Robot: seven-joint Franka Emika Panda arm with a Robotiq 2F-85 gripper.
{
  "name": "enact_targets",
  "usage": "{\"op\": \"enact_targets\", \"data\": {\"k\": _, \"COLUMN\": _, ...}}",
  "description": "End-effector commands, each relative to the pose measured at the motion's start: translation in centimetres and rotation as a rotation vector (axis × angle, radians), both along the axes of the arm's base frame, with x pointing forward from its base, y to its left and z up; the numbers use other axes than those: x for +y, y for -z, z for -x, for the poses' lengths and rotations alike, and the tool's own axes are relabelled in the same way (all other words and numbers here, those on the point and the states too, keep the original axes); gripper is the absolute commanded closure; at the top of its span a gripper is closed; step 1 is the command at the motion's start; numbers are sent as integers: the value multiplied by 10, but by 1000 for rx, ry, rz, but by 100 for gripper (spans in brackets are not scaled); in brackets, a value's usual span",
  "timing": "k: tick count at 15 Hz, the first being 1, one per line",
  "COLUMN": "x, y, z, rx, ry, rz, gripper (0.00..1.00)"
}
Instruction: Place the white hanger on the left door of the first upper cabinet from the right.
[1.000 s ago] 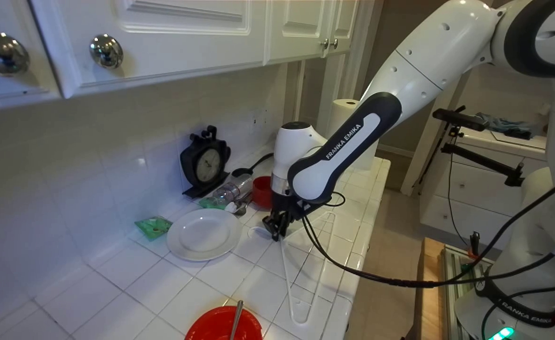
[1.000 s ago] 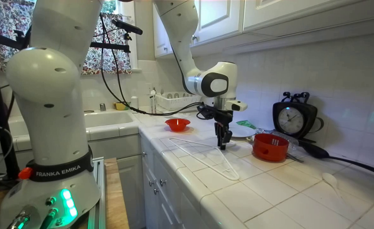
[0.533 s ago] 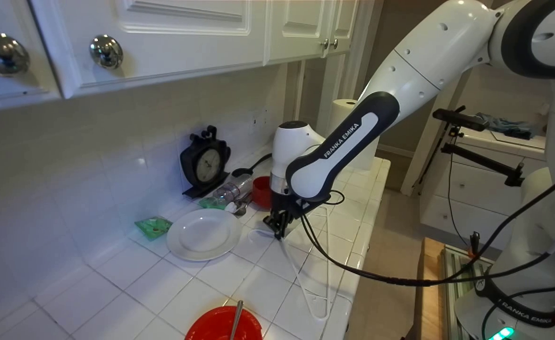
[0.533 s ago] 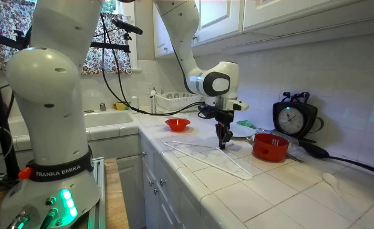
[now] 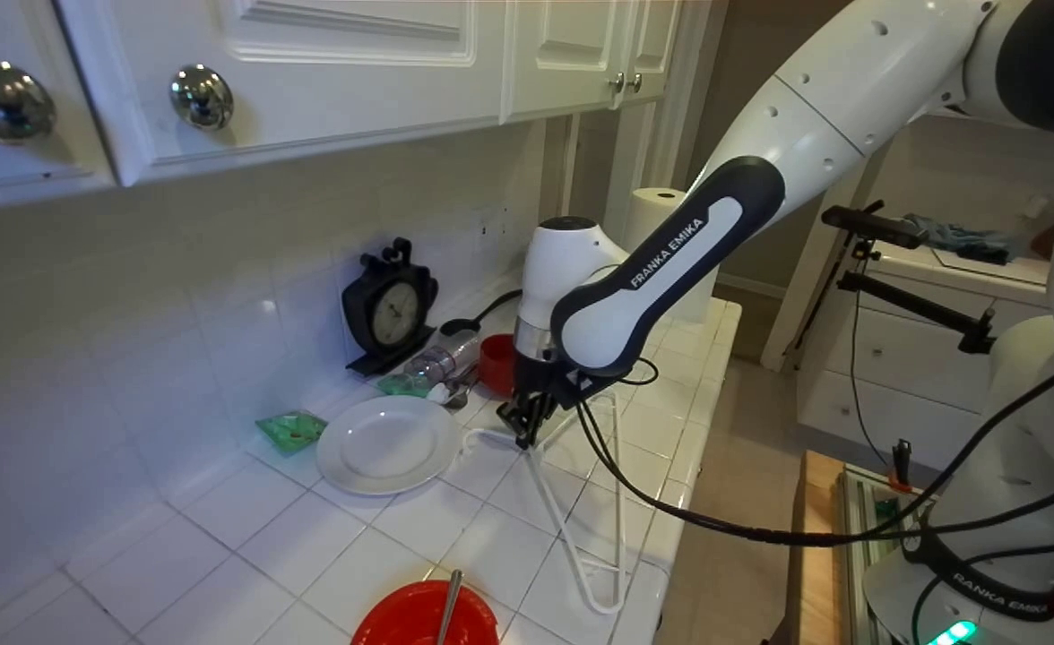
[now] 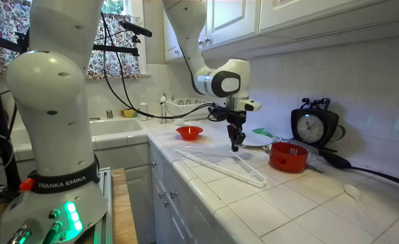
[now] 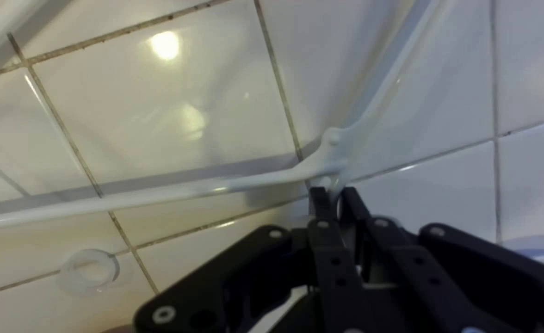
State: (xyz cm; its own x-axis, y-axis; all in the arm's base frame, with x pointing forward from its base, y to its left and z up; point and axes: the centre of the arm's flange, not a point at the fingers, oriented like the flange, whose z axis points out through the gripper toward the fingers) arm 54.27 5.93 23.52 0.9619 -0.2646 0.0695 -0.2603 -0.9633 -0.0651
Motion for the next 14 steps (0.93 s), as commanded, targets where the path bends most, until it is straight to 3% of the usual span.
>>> {"op": "enact_targets", "data": {"k": 1, "x": -5, "y": -31, "z": 43, "rx": -124, "ry": 8, "rz": -27, "gripper": 95}}
{"op": "enact_targets", "data": {"k": 7, "x": -22, "y": -48, "z": 108, "rx": -357, "ry": 87, "rz": -28, "gripper": 95}}
{"op": "enact_targets", "data": {"k": 12, "x": -79, "y": -88, "z": 163, "rx": -546, "ry": 297, "rz": -14, "gripper": 95}}
{"op": "enact_targets", "data": {"k": 14, "x": -105, "y": -113, "z": 162, "rx": -608, "ry": 379, "rz": 4, "gripper": 95}}
